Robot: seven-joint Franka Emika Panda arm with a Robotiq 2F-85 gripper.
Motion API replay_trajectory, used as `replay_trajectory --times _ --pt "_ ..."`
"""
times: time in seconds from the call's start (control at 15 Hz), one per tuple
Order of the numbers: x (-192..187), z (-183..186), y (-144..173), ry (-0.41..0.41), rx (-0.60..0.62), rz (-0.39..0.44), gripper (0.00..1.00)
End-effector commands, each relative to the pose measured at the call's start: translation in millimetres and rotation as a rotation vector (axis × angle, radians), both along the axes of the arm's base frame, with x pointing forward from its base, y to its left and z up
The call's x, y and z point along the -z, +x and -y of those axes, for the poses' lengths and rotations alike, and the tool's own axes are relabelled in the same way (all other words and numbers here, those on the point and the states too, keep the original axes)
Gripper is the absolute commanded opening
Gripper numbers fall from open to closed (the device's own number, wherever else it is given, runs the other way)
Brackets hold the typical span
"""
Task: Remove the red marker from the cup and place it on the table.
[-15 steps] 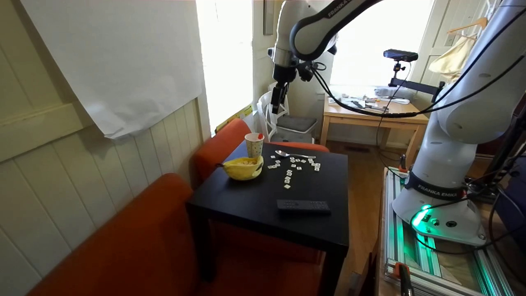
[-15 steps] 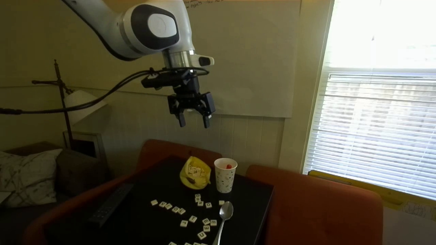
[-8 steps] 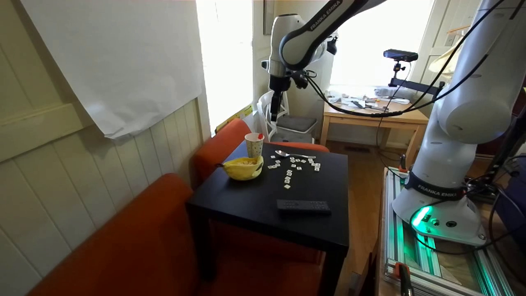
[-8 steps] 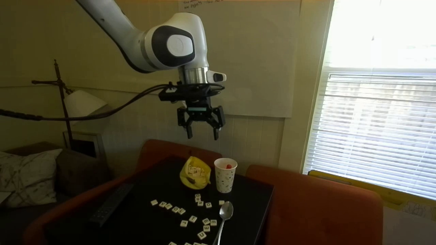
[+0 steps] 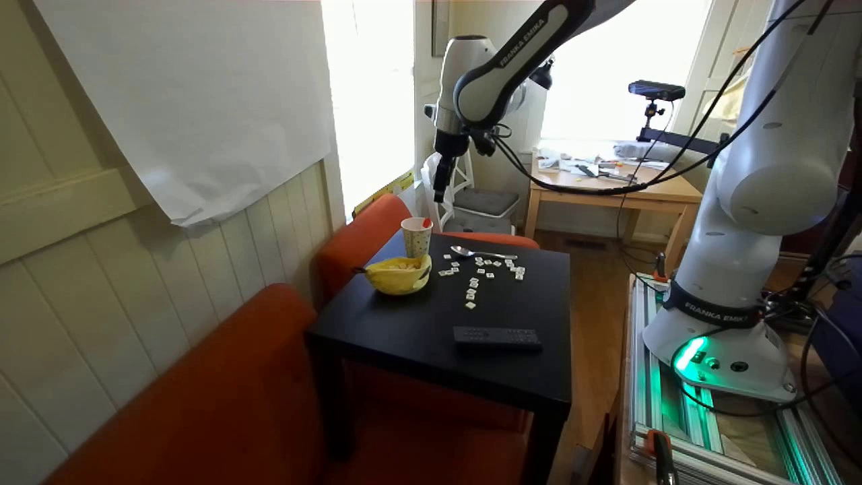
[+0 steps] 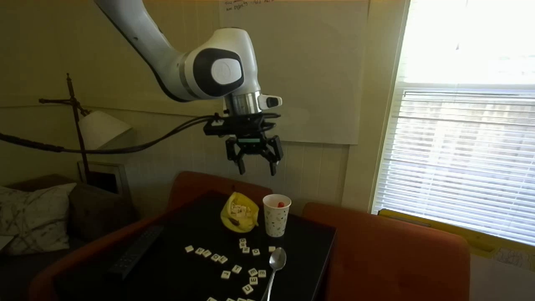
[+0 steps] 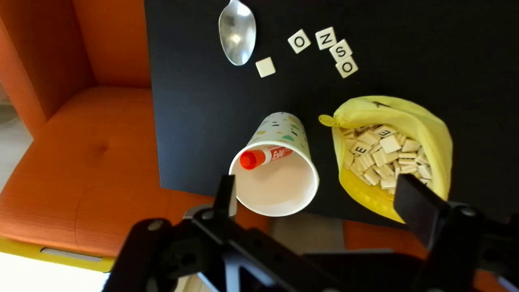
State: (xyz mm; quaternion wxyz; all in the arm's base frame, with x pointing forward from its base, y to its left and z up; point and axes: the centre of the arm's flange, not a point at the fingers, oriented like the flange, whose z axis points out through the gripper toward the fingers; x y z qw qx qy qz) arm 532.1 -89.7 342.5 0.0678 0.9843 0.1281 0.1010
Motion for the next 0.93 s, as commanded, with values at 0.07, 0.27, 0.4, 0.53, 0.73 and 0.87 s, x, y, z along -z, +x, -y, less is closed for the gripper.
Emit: replay_trajectory --times 0.07,0.27,0.4,0.53,0.73,0.87 --pt "42 27 37 -0.009 -0.053 0.050 1.00" --pt "57 37 48 0.004 -0.099 0.084 1.00" --pt "65 41 53 0.013 -0.135 0.087 1.00" --pt "69 43 57 0.012 -0.172 0.075 1.00" --pt "71 50 61 -0.007 -0.238 0.073 1.00" --pt "70 56 63 -0.016 -0.274 0.068 1.00"
